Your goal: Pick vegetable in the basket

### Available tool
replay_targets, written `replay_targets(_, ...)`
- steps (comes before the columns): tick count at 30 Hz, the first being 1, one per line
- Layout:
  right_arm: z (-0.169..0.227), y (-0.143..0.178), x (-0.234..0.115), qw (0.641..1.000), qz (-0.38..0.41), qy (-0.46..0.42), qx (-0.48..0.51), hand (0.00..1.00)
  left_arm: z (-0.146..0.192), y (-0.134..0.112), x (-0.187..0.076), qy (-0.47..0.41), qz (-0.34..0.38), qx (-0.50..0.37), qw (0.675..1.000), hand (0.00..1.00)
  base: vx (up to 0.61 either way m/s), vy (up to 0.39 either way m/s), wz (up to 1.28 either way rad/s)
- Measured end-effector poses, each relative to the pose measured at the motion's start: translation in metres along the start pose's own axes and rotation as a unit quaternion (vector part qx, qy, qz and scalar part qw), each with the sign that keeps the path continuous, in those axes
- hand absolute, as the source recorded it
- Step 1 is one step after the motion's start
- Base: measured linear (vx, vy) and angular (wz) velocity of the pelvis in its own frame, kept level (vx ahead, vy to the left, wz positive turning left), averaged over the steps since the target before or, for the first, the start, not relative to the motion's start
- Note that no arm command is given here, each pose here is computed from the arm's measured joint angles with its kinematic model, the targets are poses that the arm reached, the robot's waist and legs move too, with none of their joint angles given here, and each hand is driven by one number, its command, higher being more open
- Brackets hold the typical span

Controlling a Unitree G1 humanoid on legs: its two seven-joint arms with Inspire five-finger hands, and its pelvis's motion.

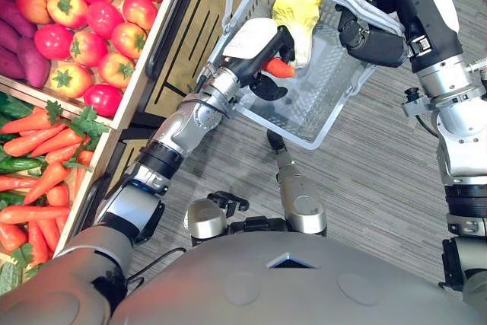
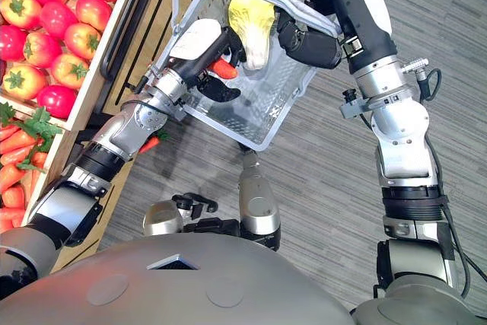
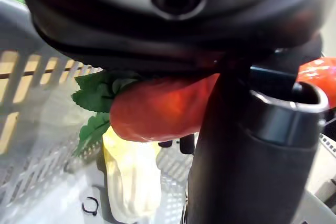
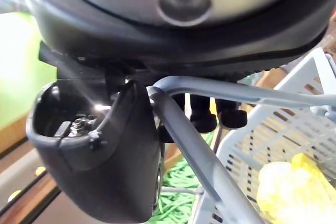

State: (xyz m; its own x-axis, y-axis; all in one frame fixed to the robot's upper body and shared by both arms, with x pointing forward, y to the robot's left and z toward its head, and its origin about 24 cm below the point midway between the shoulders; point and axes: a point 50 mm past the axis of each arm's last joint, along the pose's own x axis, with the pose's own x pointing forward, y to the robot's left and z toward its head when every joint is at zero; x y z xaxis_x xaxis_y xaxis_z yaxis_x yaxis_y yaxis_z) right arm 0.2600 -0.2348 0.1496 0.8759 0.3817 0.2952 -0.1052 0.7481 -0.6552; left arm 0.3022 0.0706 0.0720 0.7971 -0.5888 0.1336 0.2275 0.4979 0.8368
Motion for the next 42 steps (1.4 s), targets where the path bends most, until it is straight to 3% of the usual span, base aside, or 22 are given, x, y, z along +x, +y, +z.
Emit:
replay_targets(14,0.000,-0.003,0.000,1.000,-0.006,0.000,-0.002,0.00,0.009,0.003,0.004,-0.012,0.022,-0.019,1.000,1.00,-0.02,-0.007,0.03)
replay_targets(26,-0.002,-0.008,-0.002,1.000,-0.018,0.005,-0.008,0.00,0.055,0.019,0.006,-0.115,0.049,-0.059,0.990,1.00,-0.02,-0.006,0.05)
replay_targets(34,-0.003,-0.008,-0.004,1.000,-0.022,0.009,-0.009,0.00,0.060,0.011,-0.001,-0.147,0.026,0.039,0.988,1.00,-0.01,-0.004,0.00)
replay_targets(42,-0.004,-0.006,-0.005,1.000,-0.016,0.012,-0.014,0.00,0.056,0.014,-0.004,-0.144,0.017,0.048,0.988,1.00,0.00,0.001,0.00)
